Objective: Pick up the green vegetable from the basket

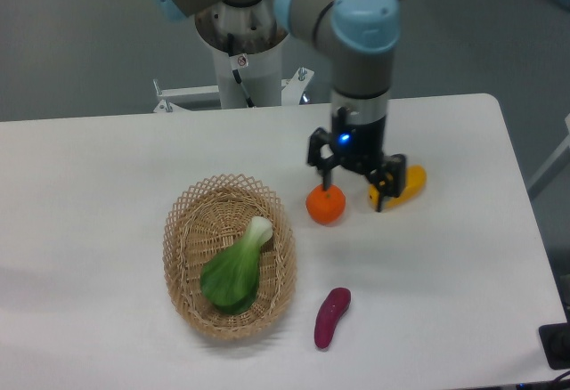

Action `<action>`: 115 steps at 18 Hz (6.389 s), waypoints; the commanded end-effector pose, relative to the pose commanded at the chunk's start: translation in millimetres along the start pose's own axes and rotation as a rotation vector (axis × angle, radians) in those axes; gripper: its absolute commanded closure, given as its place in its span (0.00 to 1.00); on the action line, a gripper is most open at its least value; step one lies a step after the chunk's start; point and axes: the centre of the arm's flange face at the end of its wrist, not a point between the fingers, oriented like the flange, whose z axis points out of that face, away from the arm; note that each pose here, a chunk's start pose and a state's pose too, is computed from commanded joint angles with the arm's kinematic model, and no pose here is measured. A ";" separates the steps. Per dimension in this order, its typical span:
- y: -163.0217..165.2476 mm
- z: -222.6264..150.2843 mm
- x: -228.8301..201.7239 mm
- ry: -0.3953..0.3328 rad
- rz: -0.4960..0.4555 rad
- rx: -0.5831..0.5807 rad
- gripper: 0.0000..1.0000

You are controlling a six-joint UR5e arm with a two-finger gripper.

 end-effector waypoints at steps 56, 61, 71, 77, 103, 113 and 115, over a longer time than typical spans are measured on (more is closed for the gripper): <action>-34.9 69.4 56.7 0.029 0.113 -0.034 0.63; -38.0 25.6 24.9 -0.034 0.111 0.018 0.63; -0.5 -52.7 -92.2 -0.118 0.081 0.132 0.63; 62.6 -83.0 -162.5 -0.101 0.151 0.071 0.63; 124.8 -100.6 -208.7 -0.146 0.234 0.035 0.67; 122.8 -100.1 -209.1 -0.148 0.236 0.036 0.67; 124.4 -100.5 -210.1 -0.149 0.233 0.036 0.67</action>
